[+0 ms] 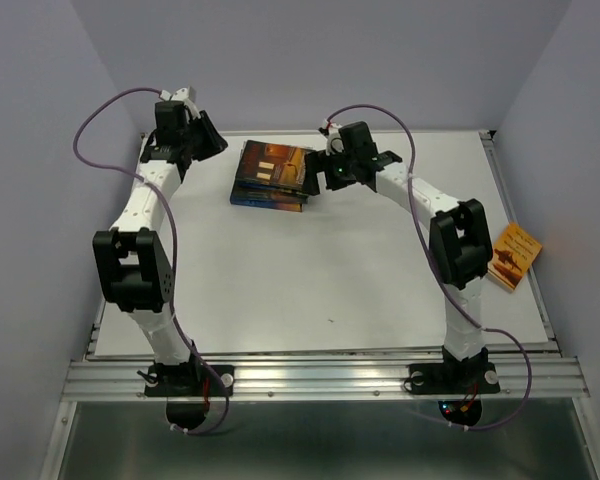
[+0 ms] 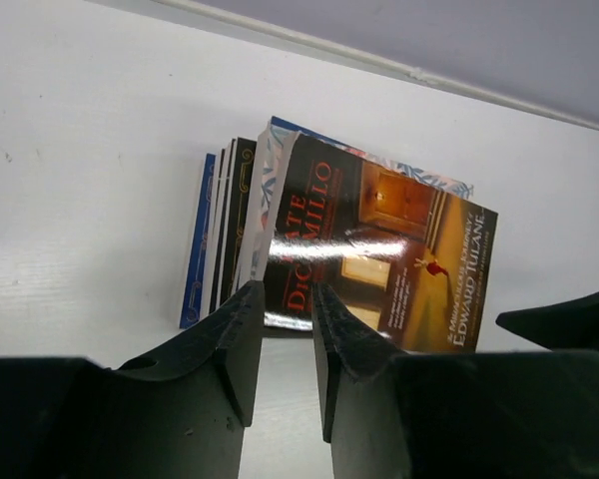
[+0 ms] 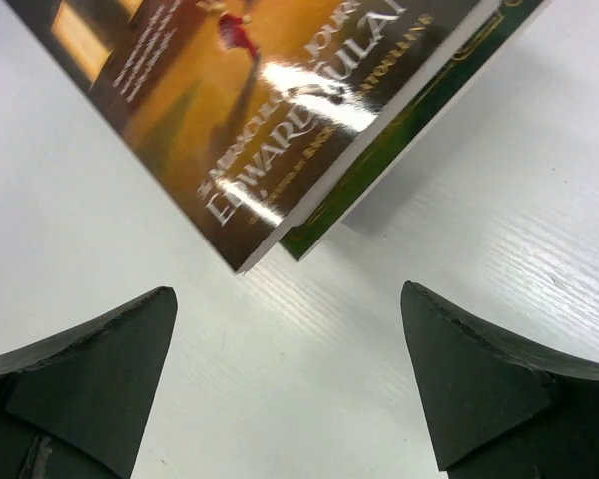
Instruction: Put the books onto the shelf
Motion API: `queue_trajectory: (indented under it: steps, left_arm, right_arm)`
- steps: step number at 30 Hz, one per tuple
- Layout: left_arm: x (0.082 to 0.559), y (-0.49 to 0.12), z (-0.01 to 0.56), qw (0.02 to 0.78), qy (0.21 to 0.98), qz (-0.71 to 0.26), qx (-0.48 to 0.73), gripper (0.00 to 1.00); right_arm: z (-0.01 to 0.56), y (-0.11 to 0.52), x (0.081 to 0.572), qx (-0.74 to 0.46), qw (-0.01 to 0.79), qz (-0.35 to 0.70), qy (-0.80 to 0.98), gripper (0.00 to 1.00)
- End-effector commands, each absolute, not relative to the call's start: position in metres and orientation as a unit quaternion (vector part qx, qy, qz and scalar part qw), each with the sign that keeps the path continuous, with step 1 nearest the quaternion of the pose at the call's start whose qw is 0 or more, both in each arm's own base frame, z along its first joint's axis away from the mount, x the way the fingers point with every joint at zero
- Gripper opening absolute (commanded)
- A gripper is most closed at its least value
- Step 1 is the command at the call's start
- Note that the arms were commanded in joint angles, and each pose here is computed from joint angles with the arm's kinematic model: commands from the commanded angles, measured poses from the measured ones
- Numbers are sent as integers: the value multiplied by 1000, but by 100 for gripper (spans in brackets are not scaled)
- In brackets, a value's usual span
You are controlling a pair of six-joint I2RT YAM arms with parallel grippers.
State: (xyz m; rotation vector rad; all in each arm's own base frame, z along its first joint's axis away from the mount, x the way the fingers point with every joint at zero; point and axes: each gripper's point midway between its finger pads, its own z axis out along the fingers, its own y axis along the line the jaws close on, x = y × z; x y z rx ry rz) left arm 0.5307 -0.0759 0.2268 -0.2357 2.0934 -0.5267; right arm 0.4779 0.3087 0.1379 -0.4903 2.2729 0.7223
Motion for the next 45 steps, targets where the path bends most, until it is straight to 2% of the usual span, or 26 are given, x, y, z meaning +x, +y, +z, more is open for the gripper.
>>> queue_trajectory:
  steps: [1, 3, 7, 13, 19, 29, 35, 38, 39, 41, 43, 45]
  left_arm:
    - [503, -68, 250, 503, 831, -211, -111, 37]
    - [488, -66, 261, 516, 821, -214, -117, 38]
    - [461, -59, 241, 508, 825, -202, -147, 40]
    - [442, -52, 240, 515, 820, -192, -163, 40]
    - [441, -48, 242, 519, 818, -181, -167, 40]
    - [448, -51, 247, 521, 817, -189, -160, 40]
    - [447, -56, 251, 521, 816, -200, -152, 40]
    - [445, -65, 254, 519, 813, -224, -141, 41]
    - [443, -68, 257, 519, 811, -233, -137, 41]
    - [437, -77, 257, 515, 811, -248, -127, 48]
    - [435, -84, 262, 520, 805, -258, -118, 58]
    - [428, -99, 261, 517, 805, -271, -101, 69]
  right_arm:
    - [170, 309, 473, -258, 403, 235, 846, 100]
    - [166, 312, 471, -261, 400, 232, 848, 100]
    - [157, 324, 469, -298, 402, 204, 841, 100]
    - [148, 320, 492, -278, 417, 133, 855, 100]
    - [153, 323, 508, -258, 432, 124, 855, 96]
    - [164, 327, 523, -245, 451, 120, 850, 96]
    - [172, 329, 504, -256, 437, 148, 849, 97]
    - [196, 318, 493, -217, 449, 152, 853, 100]
    - [188, 305, 489, -185, 444, 131, 867, 100]
    - [212, 282, 481, -131, 461, 123, 869, 100]
    - [200, 242, 477, -74, 445, 115, 885, 100]
    - [221, 209, 468, -8, 450, 149, 880, 100]
